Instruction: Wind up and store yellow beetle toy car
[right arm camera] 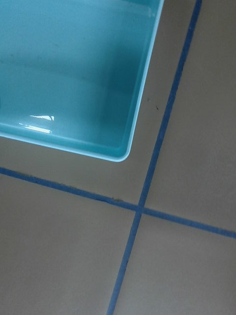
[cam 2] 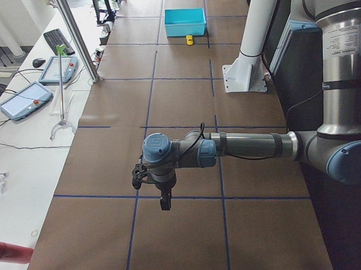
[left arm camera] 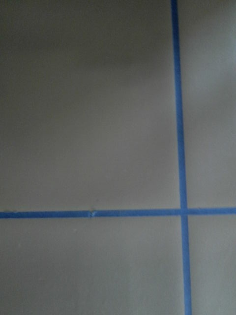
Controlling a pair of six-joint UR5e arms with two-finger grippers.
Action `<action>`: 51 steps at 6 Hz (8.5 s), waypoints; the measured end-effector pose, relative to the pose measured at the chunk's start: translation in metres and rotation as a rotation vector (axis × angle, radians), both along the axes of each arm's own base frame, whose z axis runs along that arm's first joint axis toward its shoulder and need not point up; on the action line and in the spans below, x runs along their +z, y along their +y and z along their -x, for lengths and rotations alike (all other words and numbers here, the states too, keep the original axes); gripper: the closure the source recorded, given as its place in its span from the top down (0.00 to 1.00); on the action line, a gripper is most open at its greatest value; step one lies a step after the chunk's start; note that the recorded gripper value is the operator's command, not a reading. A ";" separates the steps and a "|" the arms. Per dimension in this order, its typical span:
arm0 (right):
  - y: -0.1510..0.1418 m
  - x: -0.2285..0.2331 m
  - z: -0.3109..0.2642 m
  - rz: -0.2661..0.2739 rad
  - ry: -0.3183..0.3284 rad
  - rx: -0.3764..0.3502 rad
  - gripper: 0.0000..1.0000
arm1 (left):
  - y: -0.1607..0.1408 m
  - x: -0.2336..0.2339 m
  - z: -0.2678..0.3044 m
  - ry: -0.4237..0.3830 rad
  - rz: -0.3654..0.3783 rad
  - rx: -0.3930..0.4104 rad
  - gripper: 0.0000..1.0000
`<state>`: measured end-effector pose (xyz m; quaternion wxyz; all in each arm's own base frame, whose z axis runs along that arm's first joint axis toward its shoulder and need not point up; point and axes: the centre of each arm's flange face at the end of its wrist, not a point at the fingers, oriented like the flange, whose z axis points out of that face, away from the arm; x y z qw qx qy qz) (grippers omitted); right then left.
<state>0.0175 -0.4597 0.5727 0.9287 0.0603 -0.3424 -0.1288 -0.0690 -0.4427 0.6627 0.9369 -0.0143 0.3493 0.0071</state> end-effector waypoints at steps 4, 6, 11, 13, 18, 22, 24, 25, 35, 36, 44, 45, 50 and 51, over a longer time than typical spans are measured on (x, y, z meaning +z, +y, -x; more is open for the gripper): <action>0.059 -0.119 0.195 -0.342 -0.032 -0.459 1.00 | 0.006 0.000 0.001 0.091 -0.010 -0.010 1.00; 0.112 -0.144 0.295 -0.592 0.031 -0.688 1.00 | 0.006 -0.001 0.001 0.094 -0.020 -0.003 1.00; 0.149 -0.132 0.361 -0.904 0.203 -1.009 1.00 | 0.007 0.001 0.002 0.088 -0.009 -0.003 1.00; 0.142 -0.112 0.376 -0.897 0.218 -1.026 1.00 | 0.009 0.002 0.002 0.087 -0.006 -0.003 1.00; 0.138 -0.103 0.383 -0.889 0.225 -1.029 0.67 | 0.010 0.001 0.002 0.085 -0.010 -0.004 1.00; 0.133 -0.103 0.381 -0.896 0.253 -1.016 0.01 | 0.010 0.002 0.002 0.085 -0.008 -0.004 1.00; 0.114 -0.120 0.356 -0.902 0.249 -0.948 0.00 | 0.009 0.002 0.002 0.085 -0.009 -0.004 1.00; 0.106 -0.141 0.333 -0.896 0.218 -0.903 0.00 | 0.009 0.001 0.002 0.085 -0.009 -0.003 1.00; 0.051 -0.027 0.192 -0.737 0.234 -0.960 0.00 | 0.009 0.002 0.001 0.083 -0.007 -0.002 1.00; 0.053 -0.015 0.202 -0.734 0.221 -0.948 0.01 | 0.009 0.001 0.001 0.083 -0.008 -0.002 1.00; 0.072 0.010 0.253 -0.713 0.196 -1.043 0.95 | 0.008 0.000 0.001 0.083 -0.013 -0.002 1.00; 0.071 0.007 0.254 -0.714 0.195 -1.035 1.00 | 0.008 0.000 0.001 0.083 -0.013 -0.002 1.00; 0.055 -0.069 0.158 -0.652 0.129 -0.812 1.00 | 0.011 0.003 0.001 0.082 -0.012 -0.001 1.00; 0.036 -0.071 0.118 -0.531 0.122 -0.718 1.00 | 0.011 0.003 0.001 0.082 -0.012 -0.001 1.00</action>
